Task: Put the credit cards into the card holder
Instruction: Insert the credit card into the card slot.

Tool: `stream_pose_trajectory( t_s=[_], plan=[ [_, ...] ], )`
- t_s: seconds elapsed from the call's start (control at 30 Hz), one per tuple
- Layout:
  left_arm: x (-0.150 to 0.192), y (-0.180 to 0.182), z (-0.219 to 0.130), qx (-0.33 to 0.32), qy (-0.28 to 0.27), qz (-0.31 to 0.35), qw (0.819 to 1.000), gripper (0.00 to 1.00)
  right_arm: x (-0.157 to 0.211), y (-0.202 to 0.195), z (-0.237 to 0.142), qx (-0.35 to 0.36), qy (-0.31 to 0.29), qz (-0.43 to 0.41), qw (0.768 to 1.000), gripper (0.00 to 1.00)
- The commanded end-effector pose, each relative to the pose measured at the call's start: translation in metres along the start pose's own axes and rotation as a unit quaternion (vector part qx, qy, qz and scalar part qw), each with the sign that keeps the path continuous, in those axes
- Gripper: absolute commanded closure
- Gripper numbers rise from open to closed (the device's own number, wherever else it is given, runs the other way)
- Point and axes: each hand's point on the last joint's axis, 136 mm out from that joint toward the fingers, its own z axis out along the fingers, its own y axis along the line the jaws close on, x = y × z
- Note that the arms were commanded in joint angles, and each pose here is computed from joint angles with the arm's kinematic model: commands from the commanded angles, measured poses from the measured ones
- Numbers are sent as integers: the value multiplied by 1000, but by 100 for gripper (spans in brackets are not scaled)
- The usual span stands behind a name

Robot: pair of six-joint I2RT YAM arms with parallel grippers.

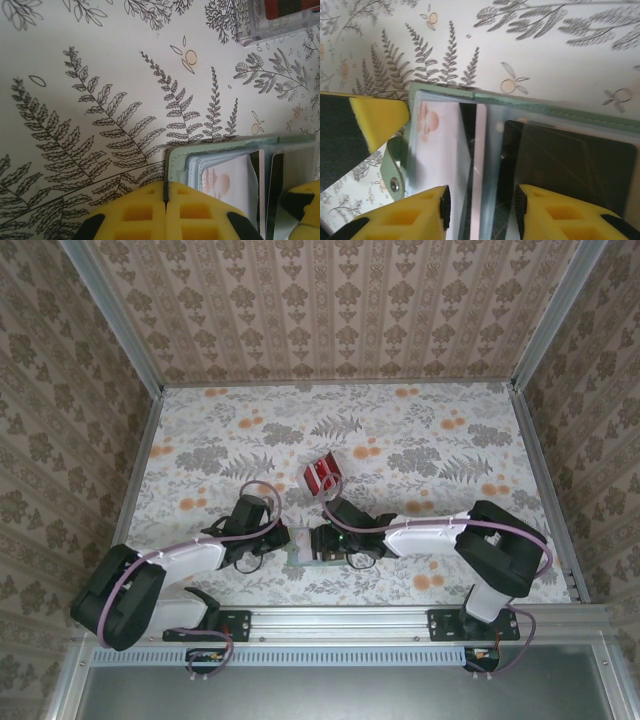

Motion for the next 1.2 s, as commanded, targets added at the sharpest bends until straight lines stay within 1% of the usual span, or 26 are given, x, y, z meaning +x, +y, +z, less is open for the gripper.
stream_pose_trajectory(
  t_s=[0.0,0.07,0.13,0.23,0.27,0.53,0.63,0.73,0.97,1.07,1.17],
  plan=[
    [27,21,4,-39,52,-10,998,100,0,-14,-12,35,19,-34,999,60],
    [27,22,4,-39,53,-11,998,100,0,-7,-15,24,23,-43,999,67],
    [27,21,4,-38,51,-11,998,100,1,-2,-14,19,34,-54,998,78],
    [27,21,4,-38,50,-12,998,100,1,-3,-14,46,40,-80,995,88],
    [26,21,4,-37,50,-12,998,100,2,-4,-13,51,43,-85,994,90],
    [28,23,5,-38,51,-12,998,100,13,1,4,59,77,-103,990,92],
    [27,22,5,-36,50,-13,998,100,18,-2,14,67,91,-97,989,92],
    [28,22,5,-36,50,-13,998,100,21,1,19,63,95,-104,988,92],
    [28,21,7,-33,49,-16,998,100,23,13,22,60,99,-121,986,92],
    [28,21,6,-32,48,-16,998,100,22,8,20,66,98,-118,986,92],
    [28,22,4,-38,47,-12,998,100,19,-6,14,80,95,-111,986,92]
  ],
)
